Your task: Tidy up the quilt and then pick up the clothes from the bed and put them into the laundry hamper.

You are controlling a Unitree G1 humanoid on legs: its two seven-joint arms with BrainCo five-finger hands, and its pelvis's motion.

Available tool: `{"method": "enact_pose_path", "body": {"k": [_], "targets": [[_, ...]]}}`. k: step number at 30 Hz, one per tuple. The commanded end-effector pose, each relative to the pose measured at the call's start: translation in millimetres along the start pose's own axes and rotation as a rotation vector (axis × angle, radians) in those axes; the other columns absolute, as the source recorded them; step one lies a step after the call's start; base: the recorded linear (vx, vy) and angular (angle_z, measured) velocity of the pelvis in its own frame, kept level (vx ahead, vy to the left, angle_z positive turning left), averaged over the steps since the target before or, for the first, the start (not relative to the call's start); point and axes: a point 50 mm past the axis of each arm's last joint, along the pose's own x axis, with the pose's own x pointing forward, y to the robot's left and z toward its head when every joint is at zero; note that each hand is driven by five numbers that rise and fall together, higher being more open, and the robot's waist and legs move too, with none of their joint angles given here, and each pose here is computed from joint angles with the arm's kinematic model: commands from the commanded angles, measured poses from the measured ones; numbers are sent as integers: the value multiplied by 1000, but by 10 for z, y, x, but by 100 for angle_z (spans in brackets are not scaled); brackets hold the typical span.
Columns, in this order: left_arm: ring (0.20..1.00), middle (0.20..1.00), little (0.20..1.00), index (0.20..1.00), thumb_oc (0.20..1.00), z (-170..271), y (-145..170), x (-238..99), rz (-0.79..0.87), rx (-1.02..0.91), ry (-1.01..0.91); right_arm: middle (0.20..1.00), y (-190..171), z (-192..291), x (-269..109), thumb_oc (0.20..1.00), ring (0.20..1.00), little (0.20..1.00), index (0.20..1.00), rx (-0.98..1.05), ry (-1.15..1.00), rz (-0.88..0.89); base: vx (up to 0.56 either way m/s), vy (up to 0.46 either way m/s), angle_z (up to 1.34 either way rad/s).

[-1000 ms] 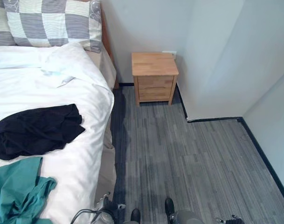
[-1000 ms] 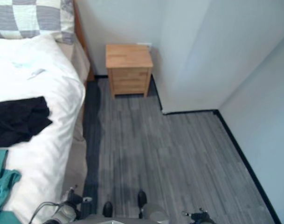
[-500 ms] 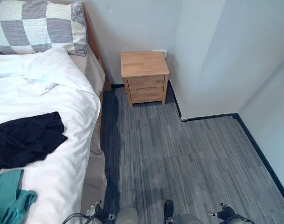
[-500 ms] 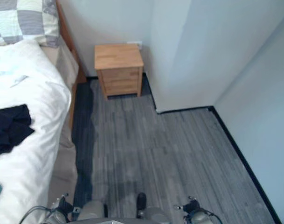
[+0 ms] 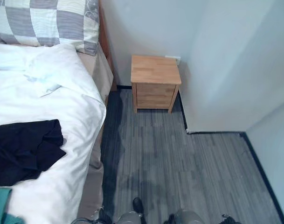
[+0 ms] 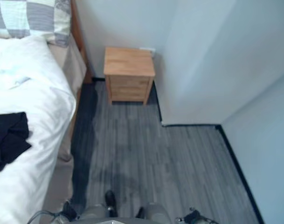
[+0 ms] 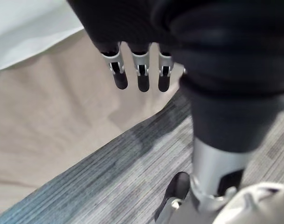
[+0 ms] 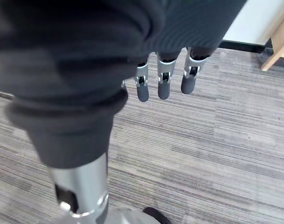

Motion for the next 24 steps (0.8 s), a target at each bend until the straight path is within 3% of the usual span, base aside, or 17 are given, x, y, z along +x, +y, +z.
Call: {"method": "enact_pose_path", "body": {"k": [1, 10, 18, 24], "targets": [[1000, 1000, 1000, 1000, 1000, 186, 242, 52, 78, 43, -64, 1000, -211, 457, 39, 1000, 1000, 1000, 1000, 29, -134, -69, 568, -106, 82], [1000, 1000, 1000, 1000, 1000, 490, 496, 72, 177, 68, -175, 1000, -209, 487, 45, 1000, 1000, 1000, 1000, 47, -118, -70, 475, -313, 89], [1000, 1000, 1000, 1000, 1000, 186, 309, 50, 141, -53, -76, 1000, -303, 328, 54, 1000, 1000, 1000, 1000, 95, -64, -96, 357, -440, 59], [1000, 1000, 1000, 1000, 1000, 142, 133, 18, 87, -28, -75, 1000, -431, 378, 62, 1000, 1000, 1000, 1000, 78, -76, -129, 253, -150, 68]]}}
